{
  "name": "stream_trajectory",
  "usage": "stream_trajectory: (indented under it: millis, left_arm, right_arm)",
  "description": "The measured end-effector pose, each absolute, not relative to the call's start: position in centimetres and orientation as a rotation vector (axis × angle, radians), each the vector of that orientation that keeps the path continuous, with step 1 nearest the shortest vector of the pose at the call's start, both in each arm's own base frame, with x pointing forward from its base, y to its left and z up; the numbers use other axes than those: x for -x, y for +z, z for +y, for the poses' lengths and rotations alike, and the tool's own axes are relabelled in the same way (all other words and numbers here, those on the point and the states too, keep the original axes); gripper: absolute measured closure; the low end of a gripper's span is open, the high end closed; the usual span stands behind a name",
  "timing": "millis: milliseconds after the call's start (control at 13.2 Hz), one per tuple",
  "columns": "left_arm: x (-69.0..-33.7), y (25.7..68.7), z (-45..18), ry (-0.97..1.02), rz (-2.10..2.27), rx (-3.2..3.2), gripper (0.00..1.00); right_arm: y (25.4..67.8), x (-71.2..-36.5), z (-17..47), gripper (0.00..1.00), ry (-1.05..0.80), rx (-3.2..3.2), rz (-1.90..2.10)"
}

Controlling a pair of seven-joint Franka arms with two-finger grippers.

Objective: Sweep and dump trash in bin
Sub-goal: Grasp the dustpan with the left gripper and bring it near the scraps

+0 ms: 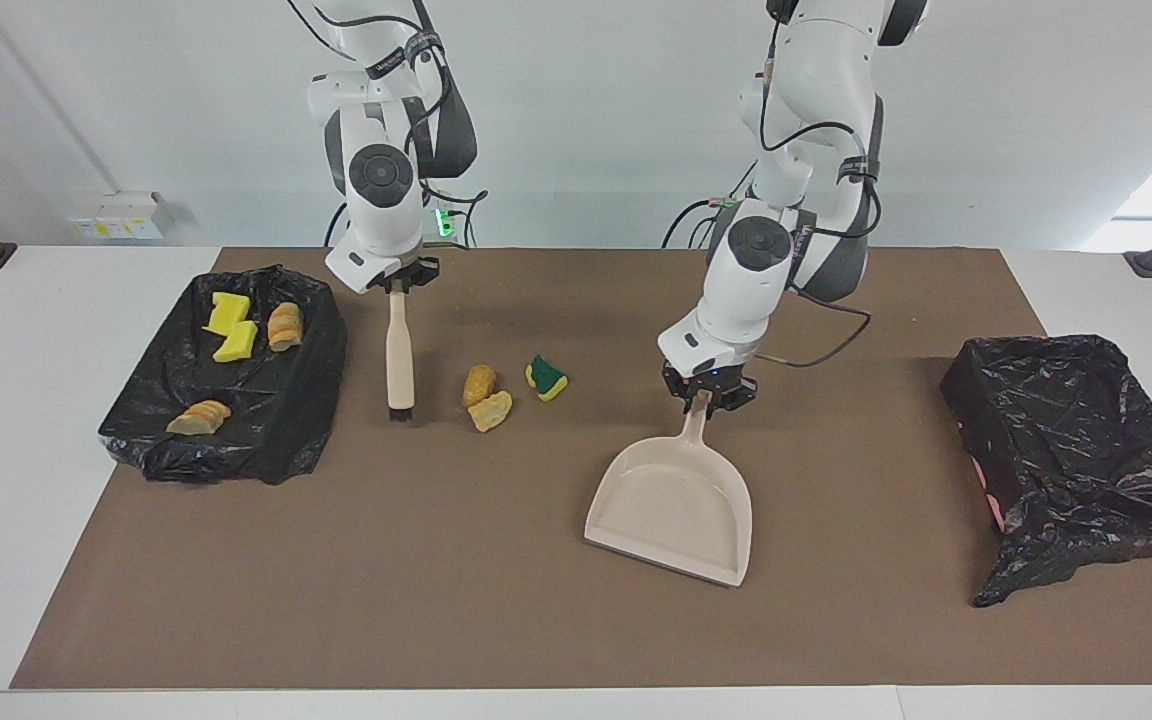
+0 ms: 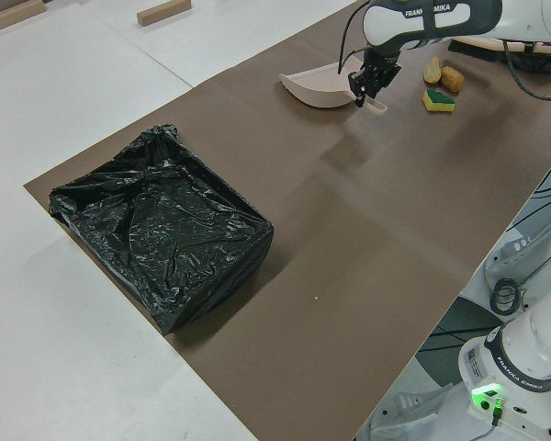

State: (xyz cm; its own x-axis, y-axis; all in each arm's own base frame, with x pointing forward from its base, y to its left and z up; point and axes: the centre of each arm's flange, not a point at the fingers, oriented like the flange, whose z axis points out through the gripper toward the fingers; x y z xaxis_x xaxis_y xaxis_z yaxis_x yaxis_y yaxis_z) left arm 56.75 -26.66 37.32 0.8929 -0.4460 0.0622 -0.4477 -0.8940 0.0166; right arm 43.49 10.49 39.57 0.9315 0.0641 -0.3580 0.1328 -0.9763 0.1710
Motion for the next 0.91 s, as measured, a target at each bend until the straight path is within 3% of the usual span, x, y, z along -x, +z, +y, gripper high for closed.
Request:
stream_trajectory:
  millis: [379,606,909]
  left_arm:
    - [-58.4,40.2,-20.9,0.087,-1.161,-2.923,0.69]
    - [-57.8,41.9,-18.5,-0.005,-1.547,-2.755,0.69]
    - [-55.9,41.1,-18.3,-0.150,-1.980,-2.534,0.69]
  right_arm:
    - [39.4,-43.0,11.2,0.74,-0.570,-2.971,0.108]
    - [38.8,-42.2,11.9,0.74,-0.595,-2.976,0.118]
    - [37.4,-41.6,10.8,0.74,-0.636,-2.978,0.199]
